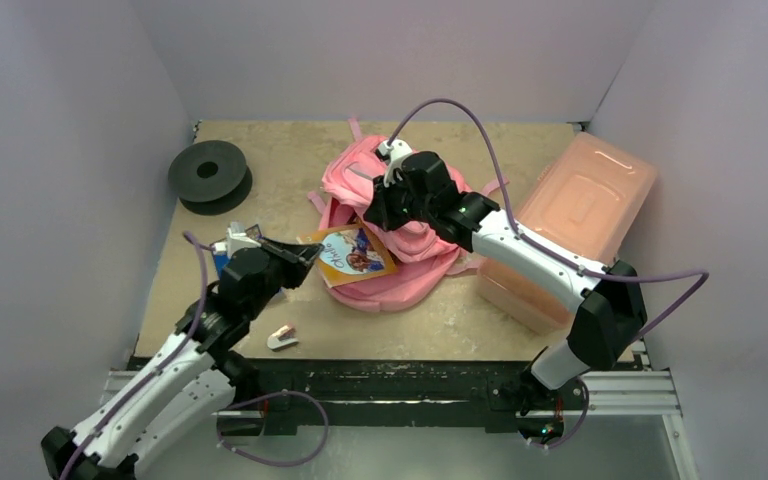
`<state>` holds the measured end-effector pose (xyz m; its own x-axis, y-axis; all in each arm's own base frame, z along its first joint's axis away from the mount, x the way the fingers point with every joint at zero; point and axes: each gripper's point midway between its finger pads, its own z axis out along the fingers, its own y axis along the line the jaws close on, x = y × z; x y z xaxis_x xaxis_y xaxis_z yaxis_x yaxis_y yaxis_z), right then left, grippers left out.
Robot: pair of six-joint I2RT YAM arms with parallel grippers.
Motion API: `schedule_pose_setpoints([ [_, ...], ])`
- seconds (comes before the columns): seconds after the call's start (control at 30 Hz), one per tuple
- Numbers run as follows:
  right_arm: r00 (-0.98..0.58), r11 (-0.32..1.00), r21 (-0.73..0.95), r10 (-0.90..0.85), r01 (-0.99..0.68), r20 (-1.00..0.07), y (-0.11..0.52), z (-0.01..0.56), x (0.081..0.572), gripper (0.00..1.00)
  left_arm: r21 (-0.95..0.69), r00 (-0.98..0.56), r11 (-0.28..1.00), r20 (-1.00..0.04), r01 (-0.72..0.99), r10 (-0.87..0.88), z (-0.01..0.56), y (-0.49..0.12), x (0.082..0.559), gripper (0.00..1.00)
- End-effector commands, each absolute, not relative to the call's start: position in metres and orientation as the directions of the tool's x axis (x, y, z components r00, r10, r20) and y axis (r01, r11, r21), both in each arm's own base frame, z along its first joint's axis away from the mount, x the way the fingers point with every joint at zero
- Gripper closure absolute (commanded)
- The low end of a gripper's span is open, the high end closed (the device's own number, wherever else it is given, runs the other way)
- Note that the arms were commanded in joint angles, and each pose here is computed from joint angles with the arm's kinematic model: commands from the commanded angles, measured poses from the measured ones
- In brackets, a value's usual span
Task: Pack the student bag
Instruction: Place the book in the student bag.
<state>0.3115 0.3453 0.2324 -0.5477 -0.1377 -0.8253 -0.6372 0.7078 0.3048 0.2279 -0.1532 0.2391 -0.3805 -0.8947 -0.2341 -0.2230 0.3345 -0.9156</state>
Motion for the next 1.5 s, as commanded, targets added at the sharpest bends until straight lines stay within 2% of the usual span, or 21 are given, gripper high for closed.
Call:
schedule_pose_setpoints([
  [0.0,-0.428,0.589,0.376,0.056,-0.715,-0.902,0.362,0.327,0.306,1.0,-0.989,-0.454,0.056,0.011,-0.133,-0.891,0.253,-0.192,0.26,1.0],
  [0.07,-0.428,0.587,0.377,0.056,-0.716,-0.902,0.361,0.326,0.304,1.0,-0.984,-0.423,0.051,0.027,-0.171,-0.906,0.235,-0.193,0.278,1.0],
  [0.17,-0.429,0.585,0.377,0.055,-0.718,-0.902,0.36,0.324,0.303,1.0,-0.977,-0.343,0.103,-0.033,-0.188,-0.939,0.211,-0.191,0.31,1.0],
  [0.23,-0.432,0.585,0.379,0.054,-0.717,-0.9,0.36,0.322,0.303,1.0,-0.974,-0.291,0.101,-0.038,-0.203,-0.956,0.197,-0.191,0.331,1.0],
  [0.3,-0.433,0.586,0.379,0.053,-0.716,-0.9,0.361,0.322,0.304,1.0,-0.96,-0.271,0.063,0.014,-0.272,-0.963,0.175,-0.202,0.351,1.0],
  [0.43,-0.428,0.594,0.373,0.052,-0.713,-0.902,0.361,0.324,0.306,1.0,-0.958,-0.248,-0.007,0.082,-0.286,-0.965,0.176,-0.226,0.393,1.0],
  [0.47,-0.426,0.599,0.369,0.051,-0.711,-0.903,0.36,0.325,0.307,1.0,-0.959,-0.246,0.004,0.068,-0.282,-0.967,0.179,-0.229,0.401,1.0],
  [0.57,-0.421,0.619,0.357,0.047,-0.7,-0.906,0.356,0.323,0.31,1.0,-0.936,-0.293,0.148,-0.051,-0.32,-0.955,0.178,-0.239,0.408,1.0],
  [0.7,-0.413,0.654,0.33,0.03,-0.68,-0.91,0.35,0.316,0.315,1.0,-0.871,-0.378,0.288,-0.131,-0.397,-0.916,0.173,-0.243,0.381,0.68],
  [0.8,-0.409,0.67,0.318,0.023,-0.671,-0.912,0.348,0.312,0.319,1.0,-0.809,-0.454,0.357,-0.128,-0.467,-0.882,0.16,-0.238,0.348,0.48],
  [0.83,-0.408,0.672,0.313,0.018,-0.671,-0.913,0.348,0.31,0.32,1.0,-0.781,-0.485,0.39,-0.128,-0.488,-0.865,0.156,-0.236,0.336,0.46],
  [0.9,-0.407,0.678,0.306,0.011,-0.668,-0.914,0.347,0.307,0.322,1.0,-0.732,-0.529,0.435,-0.121,-0.524,-0.84,0.147,-0.23,0.313,0.42],
  [1.0,-0.413,0.691,0.295,-0.005,-0.66,-0.911,0.344,0.299,0.324,1.0,-0.712,-0.578,0.496,-0.155,-0.498,-0.802,0.145,-0.216,0.287,0.41],
  [1.23,-0.425,0.764,0.204,-0.101,-0.612,-0.9,0.326,0.265,0.331,1.0,-0.704,-0.628,0.655,-0.384,-0.276,-0.677,0.182,-0.169,0.233,0.41],
  [1.37,-0.508,0.73,0.237,-0.173,-0.642,-0.844,0.338,0.219,0.313,0.71,-0.655,-0.606,0.748,-0.552,-0.11,-0.573,0.219,-0.134,0.196,0.4],
  [1.47,-0.525,0.704,0.224,-0.244,-0.674,-0.815,0.365,0.189,0.287,0.55,-0.59,-0.558,0.802,-0.634,-0.098,-0.535,0.23,-0.1,0.171,0.4],
])
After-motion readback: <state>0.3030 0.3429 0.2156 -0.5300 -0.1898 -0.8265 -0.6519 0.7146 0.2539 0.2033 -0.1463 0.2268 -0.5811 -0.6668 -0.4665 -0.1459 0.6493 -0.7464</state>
